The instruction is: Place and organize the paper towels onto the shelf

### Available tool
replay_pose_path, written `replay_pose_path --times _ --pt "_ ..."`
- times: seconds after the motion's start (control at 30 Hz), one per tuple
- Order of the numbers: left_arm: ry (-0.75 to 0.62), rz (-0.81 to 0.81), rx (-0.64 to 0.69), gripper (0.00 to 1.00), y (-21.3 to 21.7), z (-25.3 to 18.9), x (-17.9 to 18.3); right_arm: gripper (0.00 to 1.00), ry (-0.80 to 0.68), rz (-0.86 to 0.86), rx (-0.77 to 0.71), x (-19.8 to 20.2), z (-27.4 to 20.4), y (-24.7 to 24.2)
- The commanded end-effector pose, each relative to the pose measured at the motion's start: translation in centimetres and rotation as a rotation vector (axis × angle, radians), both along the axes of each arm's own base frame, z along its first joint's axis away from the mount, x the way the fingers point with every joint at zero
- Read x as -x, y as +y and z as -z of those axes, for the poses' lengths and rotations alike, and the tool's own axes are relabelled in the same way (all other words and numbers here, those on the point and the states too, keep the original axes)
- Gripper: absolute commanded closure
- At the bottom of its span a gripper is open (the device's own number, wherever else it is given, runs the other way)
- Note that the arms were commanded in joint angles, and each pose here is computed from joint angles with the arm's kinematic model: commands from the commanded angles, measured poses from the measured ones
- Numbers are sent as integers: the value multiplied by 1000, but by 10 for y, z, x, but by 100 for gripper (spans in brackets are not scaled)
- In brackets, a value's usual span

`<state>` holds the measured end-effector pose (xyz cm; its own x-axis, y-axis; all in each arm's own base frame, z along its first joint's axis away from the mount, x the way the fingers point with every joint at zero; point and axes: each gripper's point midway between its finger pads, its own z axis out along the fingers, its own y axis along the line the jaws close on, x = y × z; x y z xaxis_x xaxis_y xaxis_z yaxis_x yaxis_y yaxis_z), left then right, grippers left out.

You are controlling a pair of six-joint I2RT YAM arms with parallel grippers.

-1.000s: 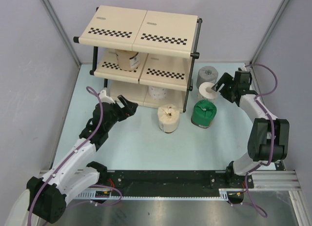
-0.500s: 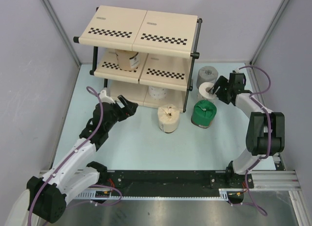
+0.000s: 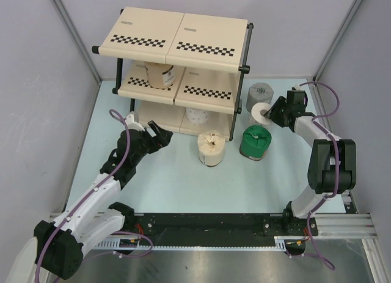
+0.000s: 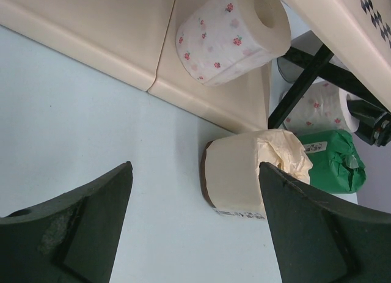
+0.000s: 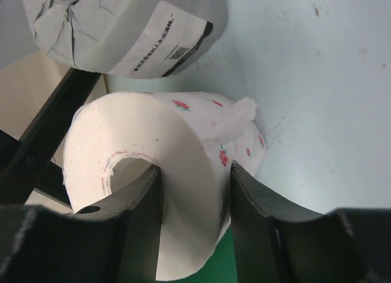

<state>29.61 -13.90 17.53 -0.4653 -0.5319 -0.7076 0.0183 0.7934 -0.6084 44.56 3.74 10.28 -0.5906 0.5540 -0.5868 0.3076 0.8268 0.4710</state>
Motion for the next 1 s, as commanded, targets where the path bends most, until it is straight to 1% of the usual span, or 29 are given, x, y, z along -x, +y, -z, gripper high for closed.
replay_pose_path --times 0.0,0.03,0.07,0.13,0.17,0.27,0.3,0.4,0.43,0.47,0.53,0.57,0.6,0.67,0.7,0.77,0.8,0.87,0.97 --pt "-22 -4 2 11 1 -7 1 65 -66 24 75 8 -38 -12" --pt "-22 -6 7 11 1 -8 1 65 -86 34 80 9 -48 -14" --pt "-25 -5 8 11 1 -9 1 66 -142 50 87 13 -72 -18" --pt "-26 -5 14 11 1 -10 2 66 -198 60 94 18 -96 -20" --pt "-26 -3 15 11 1 -10 2 66 -253 65 96 24 -119 -21" --pt "-35 -5 18 11 2 -15 3 67 -340 66 98 35 -153 -21" --pt "-38 -5 19 11 2 -17 3 69 -390 69 97 45 -174 -21" --pt "-47 -9 16 11 4 -22 4 71 -430 52 89 68 -197 -15" --pt "-50 -10 16 11 4 -23 5 71 -428 47 86 75 -198 -14" --pt "-57 -10 18 11 4 -27 6 72 -423 -4 78 83 -199 4" --pt "-60 -12 20 11 5 -29 6 72 -414 -59 82 102 -197 22" --pt "-66 -13 22 11 5 -31 7 72 -410 -57 97 108 -194 25" --pt "-64 -14 23 11 6 -32 8 72 -397 -118 92 121 -188 46" --pt "-70 -17 24 11 7 -35 9 72 -443 -142 88 142 -200 58" --pt "-75 -20 27 11 8 -37 10 72 -438 -192 69 155 -198 75" --pt "-74 -23 23 11 9 -37 12 72 -444 -217 57 172 -199 85" --pt "-81 -25 24 11 10 -40 14 73 -428 -269 33 185 -196 102" --pt "-82 -29 18 11 13 -42 16 73 -423 -290 19 198 -192 111" --pt "-89 -41 7 11 18 -46 20 73 -407 -375 -12 220 -184 144"
